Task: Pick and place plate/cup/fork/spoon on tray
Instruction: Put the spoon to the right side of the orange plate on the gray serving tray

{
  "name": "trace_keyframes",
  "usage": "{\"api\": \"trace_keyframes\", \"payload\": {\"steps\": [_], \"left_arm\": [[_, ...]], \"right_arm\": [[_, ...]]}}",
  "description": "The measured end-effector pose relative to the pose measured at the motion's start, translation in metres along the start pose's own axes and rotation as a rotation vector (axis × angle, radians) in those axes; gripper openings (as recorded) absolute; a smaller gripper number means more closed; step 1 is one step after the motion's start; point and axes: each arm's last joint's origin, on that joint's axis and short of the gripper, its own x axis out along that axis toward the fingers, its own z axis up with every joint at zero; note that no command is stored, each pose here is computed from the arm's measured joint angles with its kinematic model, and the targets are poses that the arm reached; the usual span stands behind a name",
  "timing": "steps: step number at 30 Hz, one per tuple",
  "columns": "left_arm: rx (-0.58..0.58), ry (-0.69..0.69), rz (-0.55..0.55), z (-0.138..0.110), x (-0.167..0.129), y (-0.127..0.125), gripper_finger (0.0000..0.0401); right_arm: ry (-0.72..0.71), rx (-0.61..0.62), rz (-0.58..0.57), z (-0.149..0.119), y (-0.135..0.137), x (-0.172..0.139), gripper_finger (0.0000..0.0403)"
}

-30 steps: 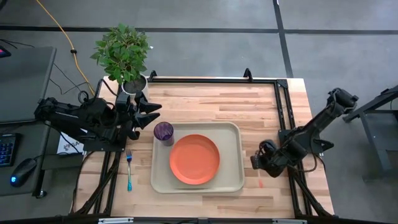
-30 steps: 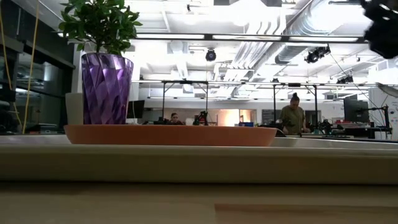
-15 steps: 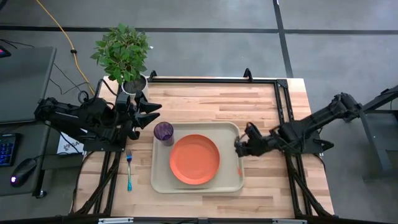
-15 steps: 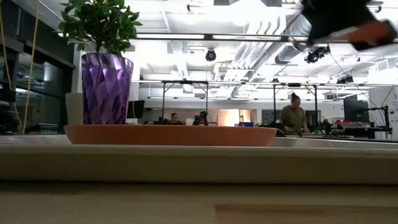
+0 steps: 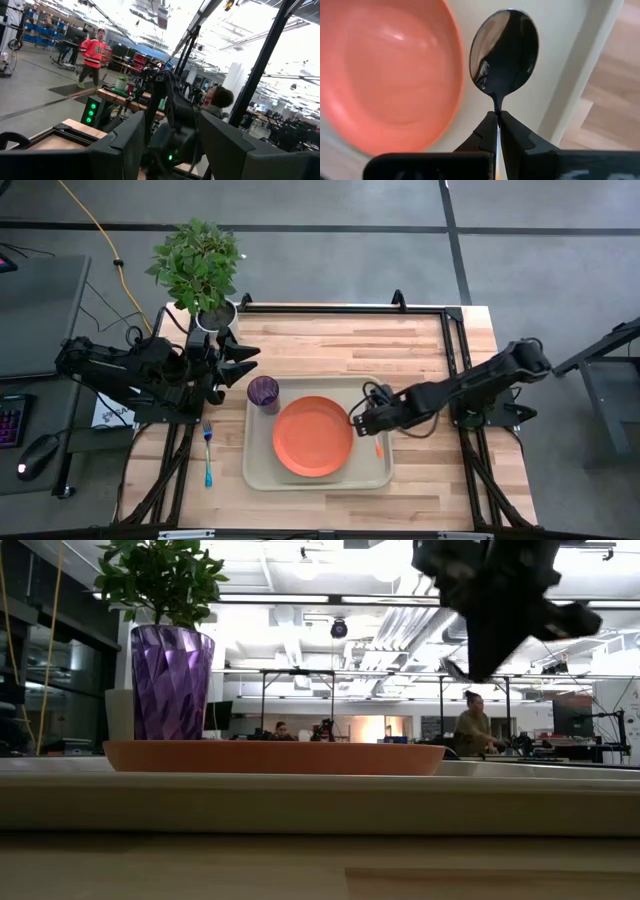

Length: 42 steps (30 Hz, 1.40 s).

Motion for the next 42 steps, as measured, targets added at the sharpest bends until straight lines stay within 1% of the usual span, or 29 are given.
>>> {"api": "trace_keyframes", "payload": {"steps": [6,8,13,19,24,30,42], "left_arm": [[0.000,0.000,0.000,0.000,0.000,0.000,0.0170],[0.000,0.000,0.000,0.000,0.000,0.000,0.0170],[0.000,0.000,0.000,0.000,0.000,0.000,0.0170],[0.000,0.000,0.000,0.000,0.000,0.000,0.0170],[0.000,0.000,0.000,0.000,0.000,0.000,0.0170],[0.000,0.000,-0.001,0.000,0.000,0.000,0.0170],[0.000,0.000,-0.001,0.000,0.000,0.000,0.0170]], "right_arm": [[0.078,0.040,-0.112,-0.008,0.002,0.033,0.0000],[0.106,0.050,-0.135,-0.010,0.002,0.040,0.0000],[0.112,0.112,-0.184,-0.010,0.002,0.053,0.0000],[0.126,0.174,-0.186,-0.007,-0.008,0.067,0.0000],[0.155,0.202,-0.157,-0.003,-0.014,0.077,0.0000],[0.148,0.206,-0.149,0.001,-0.014,0.078,0.0000],[0.166,0.215,-0.151,0.001,-0.014,0.078,0.0000]]}}
